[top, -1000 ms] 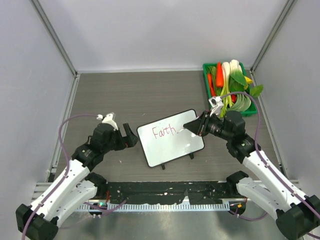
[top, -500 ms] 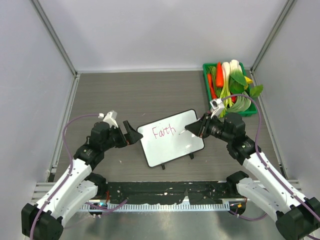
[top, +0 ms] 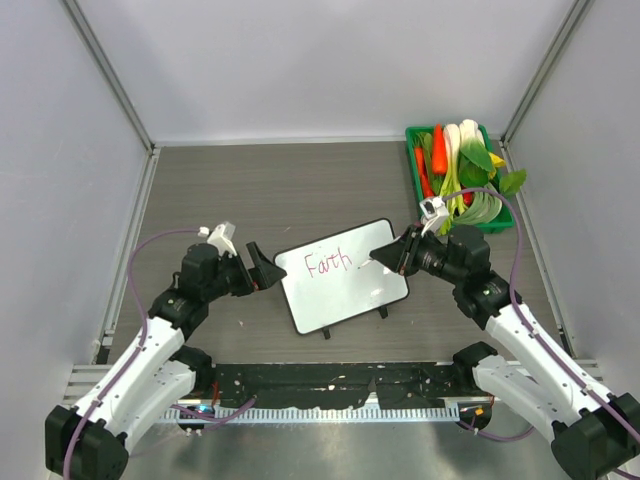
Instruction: Write a sentence on the whiteboard
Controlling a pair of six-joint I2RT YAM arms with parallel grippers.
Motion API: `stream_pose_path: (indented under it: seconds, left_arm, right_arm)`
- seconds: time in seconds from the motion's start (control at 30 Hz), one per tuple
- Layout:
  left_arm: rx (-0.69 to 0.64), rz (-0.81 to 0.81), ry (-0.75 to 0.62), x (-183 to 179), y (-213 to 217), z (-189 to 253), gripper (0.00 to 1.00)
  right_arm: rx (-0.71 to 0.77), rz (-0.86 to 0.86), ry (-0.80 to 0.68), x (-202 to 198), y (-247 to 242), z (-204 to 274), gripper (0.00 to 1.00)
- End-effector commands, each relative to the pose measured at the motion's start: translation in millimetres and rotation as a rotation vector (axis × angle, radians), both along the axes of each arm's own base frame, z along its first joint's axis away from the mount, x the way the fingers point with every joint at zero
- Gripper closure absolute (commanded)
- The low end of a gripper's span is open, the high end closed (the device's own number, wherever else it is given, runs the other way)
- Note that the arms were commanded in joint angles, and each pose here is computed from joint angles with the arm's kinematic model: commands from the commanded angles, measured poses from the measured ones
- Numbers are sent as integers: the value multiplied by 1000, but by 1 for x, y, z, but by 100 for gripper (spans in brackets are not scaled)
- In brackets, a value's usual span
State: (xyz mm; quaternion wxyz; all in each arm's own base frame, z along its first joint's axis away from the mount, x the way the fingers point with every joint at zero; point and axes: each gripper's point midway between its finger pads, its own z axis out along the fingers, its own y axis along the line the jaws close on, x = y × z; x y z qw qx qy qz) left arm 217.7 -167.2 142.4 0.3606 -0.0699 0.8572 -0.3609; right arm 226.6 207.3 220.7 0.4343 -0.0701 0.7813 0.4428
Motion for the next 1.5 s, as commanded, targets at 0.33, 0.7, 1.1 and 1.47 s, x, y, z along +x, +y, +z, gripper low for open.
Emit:
stream_pose_path:
  seconds: [0.33,0.7,1.1,1.47]
  left_arm:
    - [-124,-100,-95,8,-19,11,8]
    - [-172,-174,-110,23,-36,-2,26]
    - [11,-184,-69,38,-24,-45,59]
    - [118,-160,-95,42,-9,-53,74]
  right_arm:
    - [21,-6,-65,11,3,11,99]
    - [15,-4,-64,13,4,8,99]
    - [-40,-32,-85,22,-1,0,99]
    - [-135,-135,-143,46,-16,-1,99]
